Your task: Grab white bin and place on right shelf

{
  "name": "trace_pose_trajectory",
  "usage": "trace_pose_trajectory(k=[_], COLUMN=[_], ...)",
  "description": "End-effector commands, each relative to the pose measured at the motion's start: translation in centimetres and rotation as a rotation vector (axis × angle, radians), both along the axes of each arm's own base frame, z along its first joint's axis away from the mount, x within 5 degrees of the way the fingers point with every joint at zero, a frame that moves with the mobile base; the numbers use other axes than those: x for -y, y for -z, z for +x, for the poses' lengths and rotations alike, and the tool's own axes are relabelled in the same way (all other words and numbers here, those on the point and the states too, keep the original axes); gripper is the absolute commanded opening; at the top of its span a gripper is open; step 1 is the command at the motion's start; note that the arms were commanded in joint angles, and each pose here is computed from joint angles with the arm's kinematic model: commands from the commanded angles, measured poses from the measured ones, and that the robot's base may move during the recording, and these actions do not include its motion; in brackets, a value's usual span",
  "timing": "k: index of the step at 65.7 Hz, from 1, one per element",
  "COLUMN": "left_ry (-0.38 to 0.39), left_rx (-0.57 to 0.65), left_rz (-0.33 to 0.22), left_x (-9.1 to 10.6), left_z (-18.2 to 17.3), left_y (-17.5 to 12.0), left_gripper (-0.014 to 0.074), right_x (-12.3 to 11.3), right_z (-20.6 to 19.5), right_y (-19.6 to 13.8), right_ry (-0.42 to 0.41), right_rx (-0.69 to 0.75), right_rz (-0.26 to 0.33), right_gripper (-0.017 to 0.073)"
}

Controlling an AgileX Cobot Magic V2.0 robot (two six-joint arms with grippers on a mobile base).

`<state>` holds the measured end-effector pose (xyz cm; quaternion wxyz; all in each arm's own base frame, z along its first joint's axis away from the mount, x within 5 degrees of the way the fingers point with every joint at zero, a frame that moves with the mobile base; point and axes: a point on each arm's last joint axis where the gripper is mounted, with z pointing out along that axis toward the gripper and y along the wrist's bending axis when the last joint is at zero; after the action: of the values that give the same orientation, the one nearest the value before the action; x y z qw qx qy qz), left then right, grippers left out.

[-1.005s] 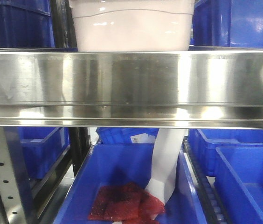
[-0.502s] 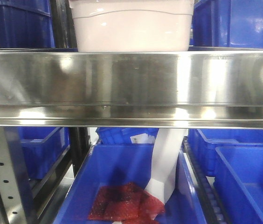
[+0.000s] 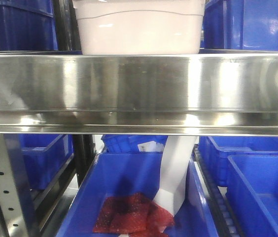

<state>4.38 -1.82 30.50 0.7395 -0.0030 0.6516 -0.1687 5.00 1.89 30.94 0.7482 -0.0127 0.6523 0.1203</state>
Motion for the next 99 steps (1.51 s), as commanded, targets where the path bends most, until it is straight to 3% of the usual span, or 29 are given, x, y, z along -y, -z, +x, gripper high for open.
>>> trace_pose_trajectory(k=[1, 37, 40, 44, 47, 49, 50, 51, 52, 58, 64, 74, 81, 99], left_ry=[-0.028, -0.028, -0.028, -0.028, -0.028, -0.028, -0.028, -0.028, -0.028, -0.028, -0.028, -0.028, -0.028, -0.028], left_rx=[0.049, 0.049, 0.049, 0.049, 0.049, 0.049, 0.049, 0.049, 0.049, 0.049, 0.049, 0.049, 0.049, 0.049], left_rz=[-0.026, -0.026, -0.026, -0.026, -0.026, -0.026, -0.026, -0.026, -0.026, -0.026, -0.026, -0.026, -0.026, -0.026], left_x=[-0.3, -0.3, -0.3, -0.3, -0.3, -0.3, -0.3, -0.3, -0.3, -0.3, -0.3, -0.3, -0.3, -0.3], left_z=[-0.1, -0.1, -0.1, -0.1, -0.1, -0.1, -0.1, -0.1, -0.1, -0.1, -0.1, -0.1, -0.1, -0.1], left_y=[-1.1, -1.1, -1.1, -1.1, -1.1, -1.1, -1.1, -1.1, -1.1, -1.1, -1.1, -1.1, -1.1, -1.1], left_gripper=[-0.0118, -0.0118, -0.0118, -0.0118, -0.0118, -0.0118, -0.0118, -0.0118, -0.0118, -0.0118, -0.0118, -0.0118, -0.0118, -0.0118], right_x=[0.3, 0.3, 0.3, 0.4, 0.4, 0.5, 0.5, 0.5, 0.5, 1.2, 1.8, 1.8, 1.4, 1.4], right_z=[0.0, 0.1, 0.2, 0.3, 0.4, 0.4, 0.5, 0.5, 0.5, 0.5, 0.6, 1.3, 1.6, 0.4], right_y=[-0.9, -0.6, -0.3, 0.4, 0.9, 1.3, 1.5, 1.7, 1.9, 2.6, 2.6, 3.4, 5.1, 9.1], right_ry=[0.028, 0.035, 0.037, 0.059, 0.062, 0.066, 0.060, 0.067, 0.063, 0.128, 0.185, 0.168, 0.116, 0.104], right_rx=[0.032, 0.025, 0.014, -0.016, -0.058, -0.097, -0.124, -0.144, -0.173, -0.270, -0.235, -0.054, -0.025, 0.059], right_rz=[0.009, 0.009, -0.018, -0.134, -0.175, -0.166, -0.126, -0.123, -0.072, 0.039, 0.097, 0.006, -0.031, -0.019], right_gripper=[0.0065, 0.0065, 0.0065, 0.0065, 0.0065, 0.0065, 0.0065, 0.0065, 0.0065, 0.0065, 0.0065, 0.0065, 0.0065, 0.0065])
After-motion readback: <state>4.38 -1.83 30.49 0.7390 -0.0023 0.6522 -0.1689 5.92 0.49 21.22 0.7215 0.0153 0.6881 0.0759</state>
